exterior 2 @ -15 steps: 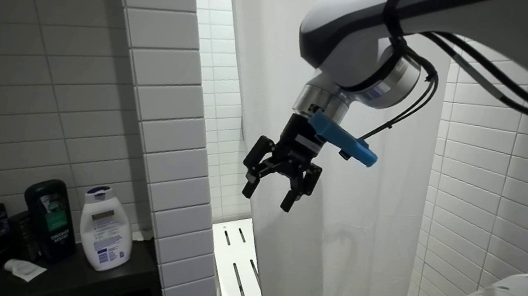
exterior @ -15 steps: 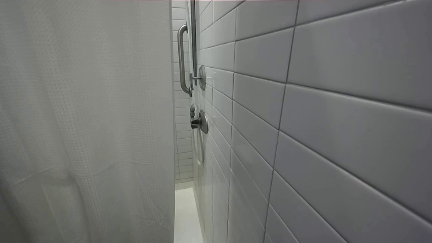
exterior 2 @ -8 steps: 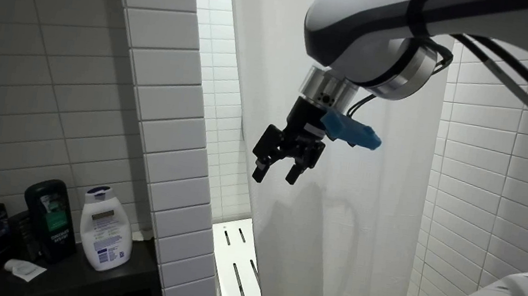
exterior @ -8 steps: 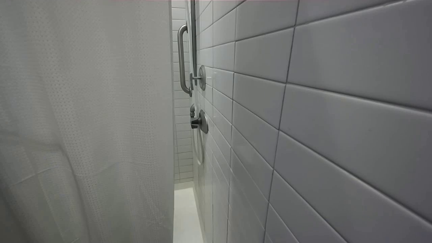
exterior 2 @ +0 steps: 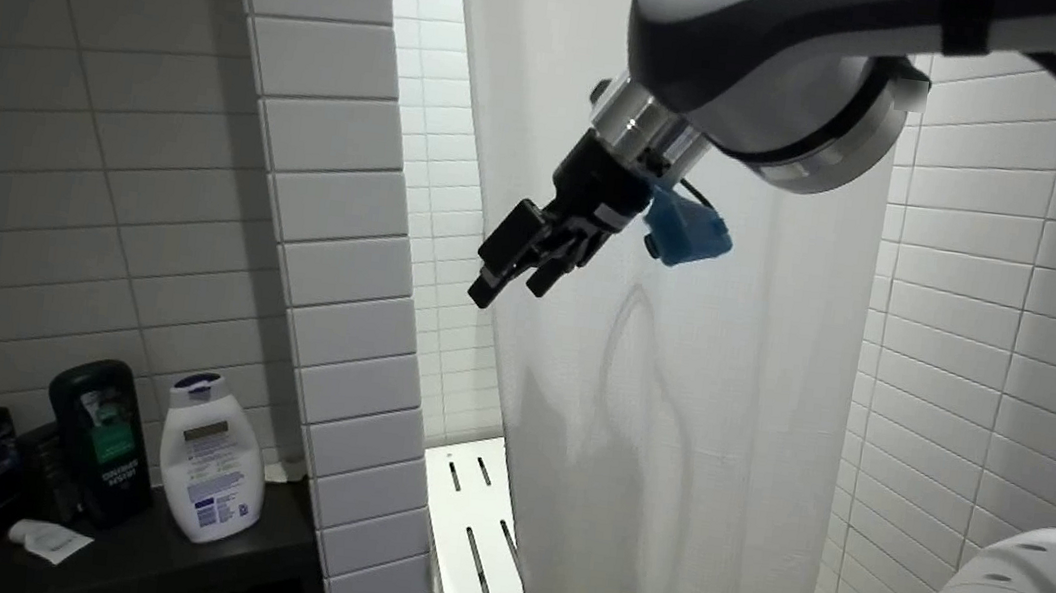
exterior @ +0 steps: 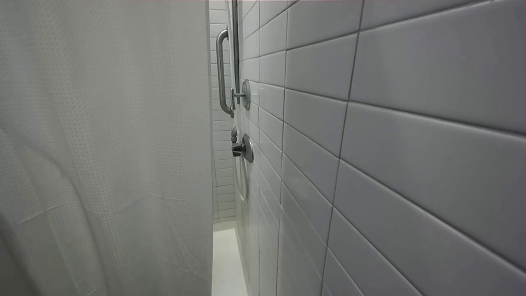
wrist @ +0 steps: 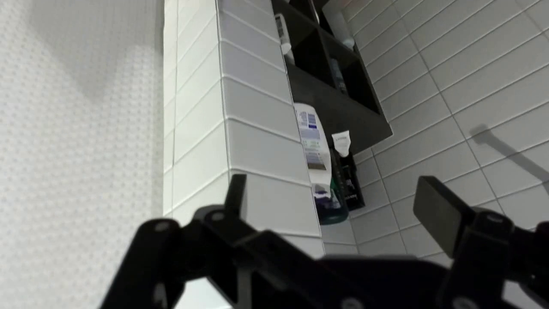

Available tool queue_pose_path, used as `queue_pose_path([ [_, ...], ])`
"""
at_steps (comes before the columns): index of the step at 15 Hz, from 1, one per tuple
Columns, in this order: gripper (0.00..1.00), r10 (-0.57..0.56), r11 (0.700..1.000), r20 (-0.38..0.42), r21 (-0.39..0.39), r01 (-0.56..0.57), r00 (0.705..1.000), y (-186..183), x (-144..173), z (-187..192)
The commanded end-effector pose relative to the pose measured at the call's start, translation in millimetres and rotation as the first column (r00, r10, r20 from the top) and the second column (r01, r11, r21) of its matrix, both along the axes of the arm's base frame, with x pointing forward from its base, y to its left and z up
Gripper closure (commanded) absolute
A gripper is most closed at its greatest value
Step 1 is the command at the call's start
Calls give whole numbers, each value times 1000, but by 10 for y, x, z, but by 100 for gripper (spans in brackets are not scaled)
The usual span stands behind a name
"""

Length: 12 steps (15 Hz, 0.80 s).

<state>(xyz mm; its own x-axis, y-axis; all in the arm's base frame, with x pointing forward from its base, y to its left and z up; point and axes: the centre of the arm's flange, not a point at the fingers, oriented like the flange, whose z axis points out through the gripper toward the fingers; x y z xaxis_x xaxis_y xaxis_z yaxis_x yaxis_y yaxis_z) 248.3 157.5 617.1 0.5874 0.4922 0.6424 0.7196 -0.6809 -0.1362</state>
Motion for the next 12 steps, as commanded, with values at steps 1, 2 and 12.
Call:
queue_pose_path([
  [1, 0, 57, 997, 191, 30, -64, 980, 87, -46, 70],
  [2, 0, 56, 996, 245, 48, -70, 968, 117, -54, 110],
  [12, 0, -107, 976, 534, 217, -13, 839, -13, -19, 534],
])
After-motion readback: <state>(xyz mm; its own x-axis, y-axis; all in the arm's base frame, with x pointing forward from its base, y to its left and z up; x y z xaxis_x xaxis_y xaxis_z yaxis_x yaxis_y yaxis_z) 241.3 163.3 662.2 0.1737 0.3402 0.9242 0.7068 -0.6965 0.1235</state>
